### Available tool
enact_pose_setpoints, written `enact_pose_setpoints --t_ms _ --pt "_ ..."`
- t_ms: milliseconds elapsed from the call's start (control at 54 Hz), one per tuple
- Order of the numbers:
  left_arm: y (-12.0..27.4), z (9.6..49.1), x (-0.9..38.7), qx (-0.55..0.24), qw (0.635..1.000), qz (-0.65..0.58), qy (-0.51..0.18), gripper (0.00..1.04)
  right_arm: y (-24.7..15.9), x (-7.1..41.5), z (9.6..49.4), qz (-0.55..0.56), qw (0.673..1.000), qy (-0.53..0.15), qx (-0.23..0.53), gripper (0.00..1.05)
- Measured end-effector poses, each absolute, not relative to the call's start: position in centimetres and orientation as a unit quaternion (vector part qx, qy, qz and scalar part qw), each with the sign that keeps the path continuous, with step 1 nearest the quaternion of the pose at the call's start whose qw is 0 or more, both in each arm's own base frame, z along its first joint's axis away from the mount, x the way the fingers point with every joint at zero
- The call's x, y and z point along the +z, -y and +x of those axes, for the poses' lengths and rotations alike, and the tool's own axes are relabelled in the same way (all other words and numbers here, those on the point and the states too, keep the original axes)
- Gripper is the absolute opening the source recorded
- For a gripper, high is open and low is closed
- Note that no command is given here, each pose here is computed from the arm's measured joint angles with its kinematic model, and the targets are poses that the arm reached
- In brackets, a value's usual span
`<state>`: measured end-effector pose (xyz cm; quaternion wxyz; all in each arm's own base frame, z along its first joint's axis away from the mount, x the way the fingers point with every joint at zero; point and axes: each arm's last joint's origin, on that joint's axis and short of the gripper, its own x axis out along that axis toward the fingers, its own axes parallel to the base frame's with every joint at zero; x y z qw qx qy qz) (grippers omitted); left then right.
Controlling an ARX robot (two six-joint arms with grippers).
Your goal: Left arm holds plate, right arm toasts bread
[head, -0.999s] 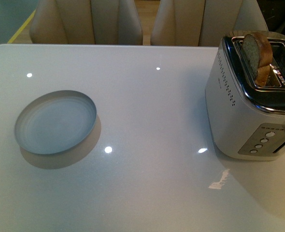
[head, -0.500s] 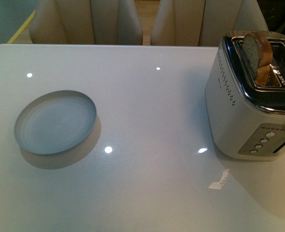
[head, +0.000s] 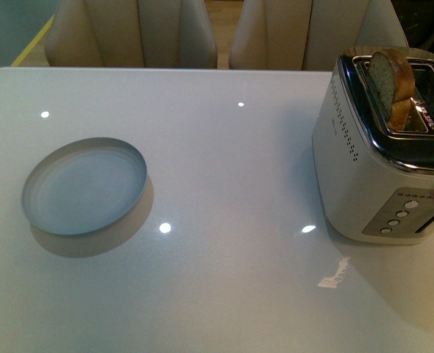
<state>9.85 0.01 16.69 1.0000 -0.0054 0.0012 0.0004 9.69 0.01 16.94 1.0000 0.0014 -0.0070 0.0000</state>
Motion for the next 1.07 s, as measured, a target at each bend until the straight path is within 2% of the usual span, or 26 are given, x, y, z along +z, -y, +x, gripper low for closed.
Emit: enact_pose_setpoints --t_ms 370,463,907,1073 --pt "-0.01 9.73 16.76 0.0 1.0 -0.006 0.004 0.04 -0.01 16.94 9.69 0.001 1.0 0.007 0.0 0.96" --pt "-0.01 9.73 16.76 0.001 1.0 -0.006 0.004 0.23 -0.01 16.94 9.69 0.001 1.0 0.007 0.0 0.96" --pt "-0.01 9.73 16.76 0.0 1.0 -0.005 0.004 0.98 -0.01 16.94 9.69 0.001 1.0 0.007 0.0 0.96" --pt "-0.01 9.73 16.76 0.001 1.0 -0.004 0.004 0.98 -0.01 16.94 9.69 0.001 1.0 0.007 0.0 0.96"
